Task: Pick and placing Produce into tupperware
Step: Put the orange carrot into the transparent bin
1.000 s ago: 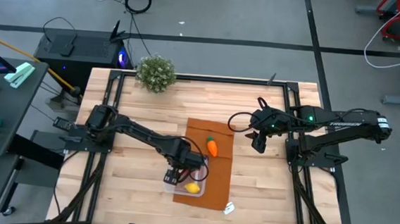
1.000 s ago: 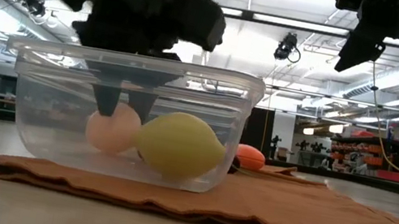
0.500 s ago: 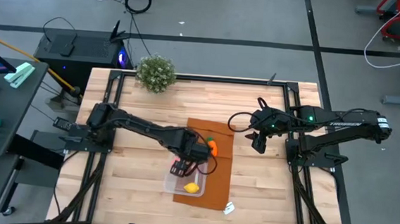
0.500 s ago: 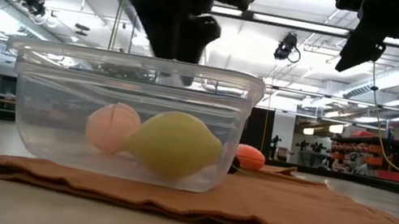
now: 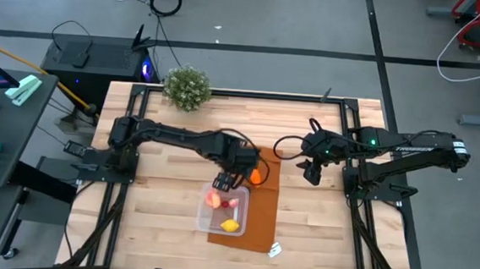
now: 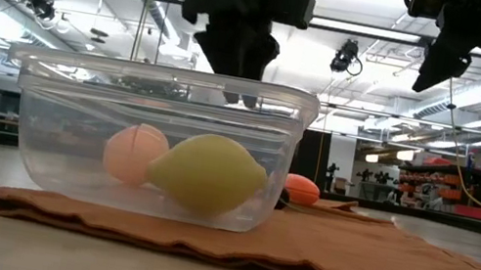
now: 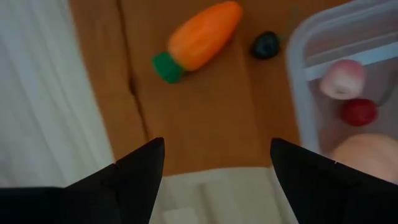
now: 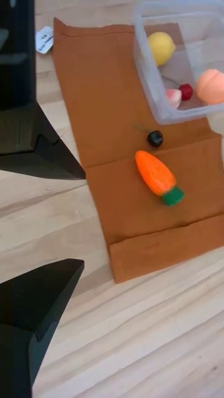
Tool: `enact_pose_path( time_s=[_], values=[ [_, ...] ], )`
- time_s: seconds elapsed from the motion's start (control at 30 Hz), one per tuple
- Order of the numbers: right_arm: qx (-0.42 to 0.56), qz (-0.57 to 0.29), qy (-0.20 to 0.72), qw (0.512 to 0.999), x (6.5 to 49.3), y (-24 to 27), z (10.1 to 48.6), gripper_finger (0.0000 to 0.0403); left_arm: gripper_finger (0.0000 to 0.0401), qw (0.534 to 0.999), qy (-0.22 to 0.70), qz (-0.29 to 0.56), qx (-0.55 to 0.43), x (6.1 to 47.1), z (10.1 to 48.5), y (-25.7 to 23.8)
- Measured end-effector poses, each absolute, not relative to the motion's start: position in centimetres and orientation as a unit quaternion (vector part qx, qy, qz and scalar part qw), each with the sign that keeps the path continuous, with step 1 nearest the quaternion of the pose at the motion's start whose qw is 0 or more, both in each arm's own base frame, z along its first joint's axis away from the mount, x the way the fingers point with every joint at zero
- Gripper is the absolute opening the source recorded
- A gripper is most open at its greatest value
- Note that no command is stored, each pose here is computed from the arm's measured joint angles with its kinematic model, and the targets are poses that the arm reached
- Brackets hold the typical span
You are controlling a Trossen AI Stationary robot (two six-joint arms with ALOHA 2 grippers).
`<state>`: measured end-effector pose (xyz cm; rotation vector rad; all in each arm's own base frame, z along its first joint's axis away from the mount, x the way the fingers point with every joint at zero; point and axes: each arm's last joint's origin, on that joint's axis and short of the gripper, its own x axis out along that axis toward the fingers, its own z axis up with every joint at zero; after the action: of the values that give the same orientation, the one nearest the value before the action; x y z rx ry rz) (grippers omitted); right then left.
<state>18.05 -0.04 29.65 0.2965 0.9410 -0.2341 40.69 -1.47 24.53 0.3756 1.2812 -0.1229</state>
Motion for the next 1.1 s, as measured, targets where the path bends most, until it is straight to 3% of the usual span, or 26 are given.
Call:
enact_pose_path(
  time_s=[0.33,0.7,0.9,1.1],
  values=[
    [0.15,-0.126,0.491,0.849,17.2,0.0,29.2,0.019,0.0302,0.789,0.535,-0.149,0.262,41.7,24.8,0.6],
    [0.13,-0.107,0.481,0.86,16.6,1.4,29.6,0.019,0.0298,0.786,0.477,-0.232,0.316,42.3,24.8,1.9],
    [0.142,-0.095,0.477,0.862,16.3,2.3,29.7,0.019,0.0282,0.752,0.426,-0.326,0.383,42.6,24.0,2.0],
    [0.142,-0.084,0.471,0.866,15.9,3.3,29.9,0.019,0.0277,0.735,0.407,-0.336,0.425,44.1,21.7,2.3]
  ],
)
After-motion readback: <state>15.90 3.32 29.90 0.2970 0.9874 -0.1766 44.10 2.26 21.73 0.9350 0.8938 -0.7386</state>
